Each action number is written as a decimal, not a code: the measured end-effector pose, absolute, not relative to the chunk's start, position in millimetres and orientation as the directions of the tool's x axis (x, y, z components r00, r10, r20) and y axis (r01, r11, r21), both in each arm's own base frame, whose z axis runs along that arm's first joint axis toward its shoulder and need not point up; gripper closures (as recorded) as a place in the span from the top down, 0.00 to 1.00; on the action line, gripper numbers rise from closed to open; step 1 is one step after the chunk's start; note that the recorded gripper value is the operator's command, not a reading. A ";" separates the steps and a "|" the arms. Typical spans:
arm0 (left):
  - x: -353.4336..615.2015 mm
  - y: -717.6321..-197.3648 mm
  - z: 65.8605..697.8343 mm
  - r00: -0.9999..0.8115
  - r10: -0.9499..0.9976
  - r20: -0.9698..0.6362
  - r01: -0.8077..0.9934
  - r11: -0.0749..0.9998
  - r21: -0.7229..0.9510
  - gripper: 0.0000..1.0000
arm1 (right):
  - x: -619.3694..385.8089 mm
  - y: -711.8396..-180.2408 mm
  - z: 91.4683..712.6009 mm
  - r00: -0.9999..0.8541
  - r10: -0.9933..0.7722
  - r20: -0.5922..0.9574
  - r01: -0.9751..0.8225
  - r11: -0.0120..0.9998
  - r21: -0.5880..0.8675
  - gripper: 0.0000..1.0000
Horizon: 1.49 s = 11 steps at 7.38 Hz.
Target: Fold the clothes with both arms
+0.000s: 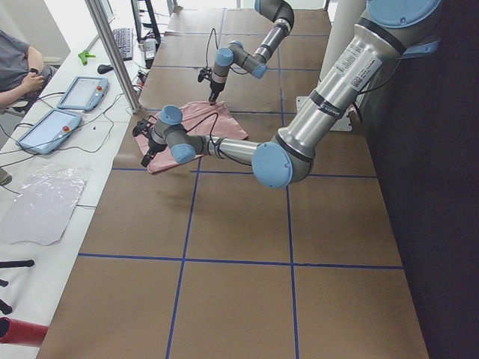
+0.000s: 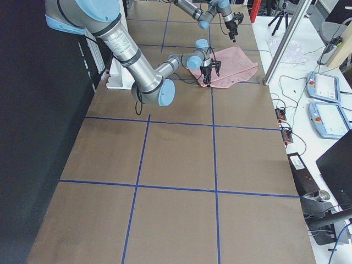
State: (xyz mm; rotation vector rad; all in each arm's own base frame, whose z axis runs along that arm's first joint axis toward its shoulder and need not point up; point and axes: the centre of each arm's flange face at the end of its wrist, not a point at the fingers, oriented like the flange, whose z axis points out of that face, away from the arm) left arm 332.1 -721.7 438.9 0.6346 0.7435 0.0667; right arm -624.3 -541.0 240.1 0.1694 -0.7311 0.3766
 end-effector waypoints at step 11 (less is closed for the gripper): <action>334.6 -719.6 429.4 0.735 0.284 -0.616 0.165 0.806 0.569 1.00 | -555.4 -269.7 280.0 0.618 0.160 0.770 -0.397 0.909 0.130 0.67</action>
